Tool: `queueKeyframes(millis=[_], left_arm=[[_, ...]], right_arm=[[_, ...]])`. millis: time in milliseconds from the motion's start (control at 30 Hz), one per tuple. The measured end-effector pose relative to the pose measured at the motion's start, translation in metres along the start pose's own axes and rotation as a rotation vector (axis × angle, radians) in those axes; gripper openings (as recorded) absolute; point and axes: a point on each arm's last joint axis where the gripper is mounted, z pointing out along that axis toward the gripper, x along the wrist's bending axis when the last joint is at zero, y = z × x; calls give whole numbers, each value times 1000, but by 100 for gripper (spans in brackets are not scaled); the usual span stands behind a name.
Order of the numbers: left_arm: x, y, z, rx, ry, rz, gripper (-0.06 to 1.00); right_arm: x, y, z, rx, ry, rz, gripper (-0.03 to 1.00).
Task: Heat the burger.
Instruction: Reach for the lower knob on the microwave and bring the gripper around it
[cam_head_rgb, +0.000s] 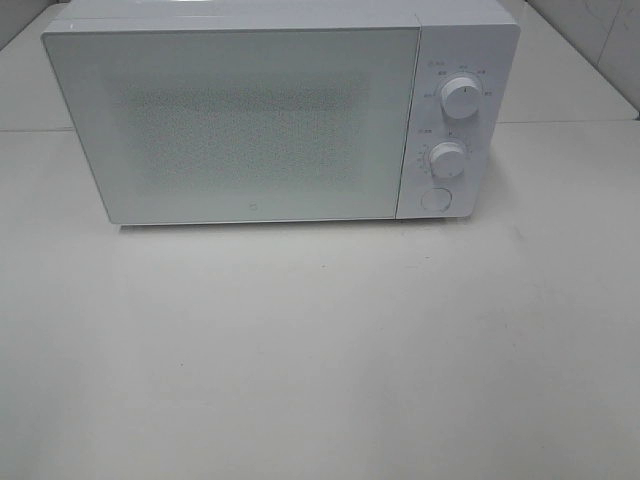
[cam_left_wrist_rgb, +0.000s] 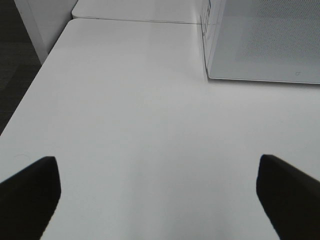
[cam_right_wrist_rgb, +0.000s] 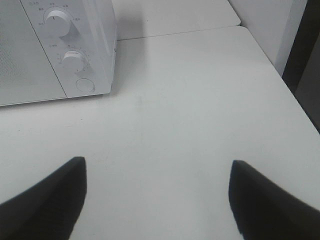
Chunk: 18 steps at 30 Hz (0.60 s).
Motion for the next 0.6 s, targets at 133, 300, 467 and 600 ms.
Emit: queueKeyframes(millis=[133, 300, 467, 600], left_arm=[[0, 0, 0, 0, 0, 0, 99], [0, 0, 0, 0, 0, 0, 99], [0, 0, 0, 0, 0, 0, 99], [0, 0, 0, 0, 0, 0, 99]], right_arm=[[0, 0, 0, 1, 0, 0, 76], [0, 0, 0, 2, 2, 2, 76], [0, 1, 0, -7, 5, 0, 76], [2, 11, -2, -45, 10, -12, 76]])
